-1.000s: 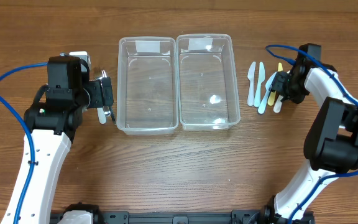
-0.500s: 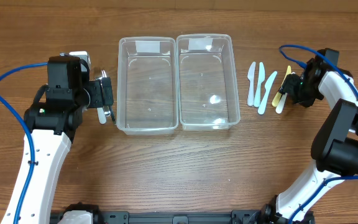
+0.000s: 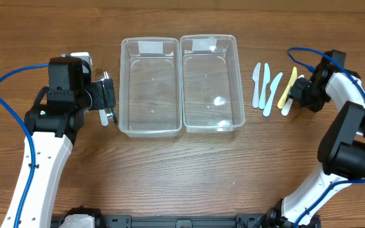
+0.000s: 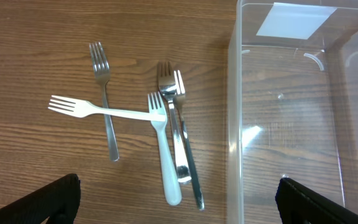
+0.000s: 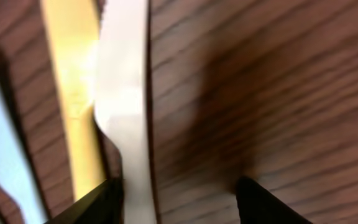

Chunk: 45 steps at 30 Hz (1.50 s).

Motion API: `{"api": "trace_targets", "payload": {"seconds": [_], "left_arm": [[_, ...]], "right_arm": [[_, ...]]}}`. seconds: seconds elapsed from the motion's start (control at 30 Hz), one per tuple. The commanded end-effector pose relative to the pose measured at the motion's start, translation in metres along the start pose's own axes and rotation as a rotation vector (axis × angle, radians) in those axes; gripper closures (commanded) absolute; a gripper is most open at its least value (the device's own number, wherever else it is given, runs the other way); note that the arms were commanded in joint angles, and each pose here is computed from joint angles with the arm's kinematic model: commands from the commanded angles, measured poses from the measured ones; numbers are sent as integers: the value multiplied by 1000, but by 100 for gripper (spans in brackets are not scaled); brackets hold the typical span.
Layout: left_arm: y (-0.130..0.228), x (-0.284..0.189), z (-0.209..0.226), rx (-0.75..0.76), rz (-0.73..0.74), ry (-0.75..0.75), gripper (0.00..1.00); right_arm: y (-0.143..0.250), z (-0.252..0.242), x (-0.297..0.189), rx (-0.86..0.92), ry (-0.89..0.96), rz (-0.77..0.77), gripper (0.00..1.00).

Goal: Pack container
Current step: 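Lower right gripper and grasp the white plastic knife, then lift the white knife and carry it over the right container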

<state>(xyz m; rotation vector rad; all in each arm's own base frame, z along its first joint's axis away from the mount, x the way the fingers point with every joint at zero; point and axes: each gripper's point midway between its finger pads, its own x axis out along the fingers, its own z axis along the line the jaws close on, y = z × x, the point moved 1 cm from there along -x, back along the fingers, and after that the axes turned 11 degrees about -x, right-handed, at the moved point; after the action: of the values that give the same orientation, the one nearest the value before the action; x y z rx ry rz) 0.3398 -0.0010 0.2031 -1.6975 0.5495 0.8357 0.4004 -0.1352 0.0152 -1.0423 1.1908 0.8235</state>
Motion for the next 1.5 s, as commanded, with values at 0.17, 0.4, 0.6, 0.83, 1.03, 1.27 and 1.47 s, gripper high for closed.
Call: {"api": "trace_targets", "payload": {"seconds": [0.17,0.4,0.6,0.83,1.03,1.27,1.47], "left_arm": [[-9,-4,-4,14,-17,19,0],[-9,-4,-4,14,-17,19,0],[-9,-4,-4,14,-17,19,0],[-9,-4,-4,14,-17,19,0],[-9,-4,-4,14,-17,19,0],[-9,-4,-4,14,-17,19,0],[-9,-4,-4,14,-17,19,0]], "right_arm": [[-3,-5,-5,12,29,-9,48],[14,-13,8,63,85,70,69],[18,-13,7,67,86,88,88],[16,-11,1,113,80,87,96],[-8,-9,-38,114,74,-21,96],[-36,4,-106,104,2,-207,96],[-36,7,-124,98,-4,-243,96]]}}
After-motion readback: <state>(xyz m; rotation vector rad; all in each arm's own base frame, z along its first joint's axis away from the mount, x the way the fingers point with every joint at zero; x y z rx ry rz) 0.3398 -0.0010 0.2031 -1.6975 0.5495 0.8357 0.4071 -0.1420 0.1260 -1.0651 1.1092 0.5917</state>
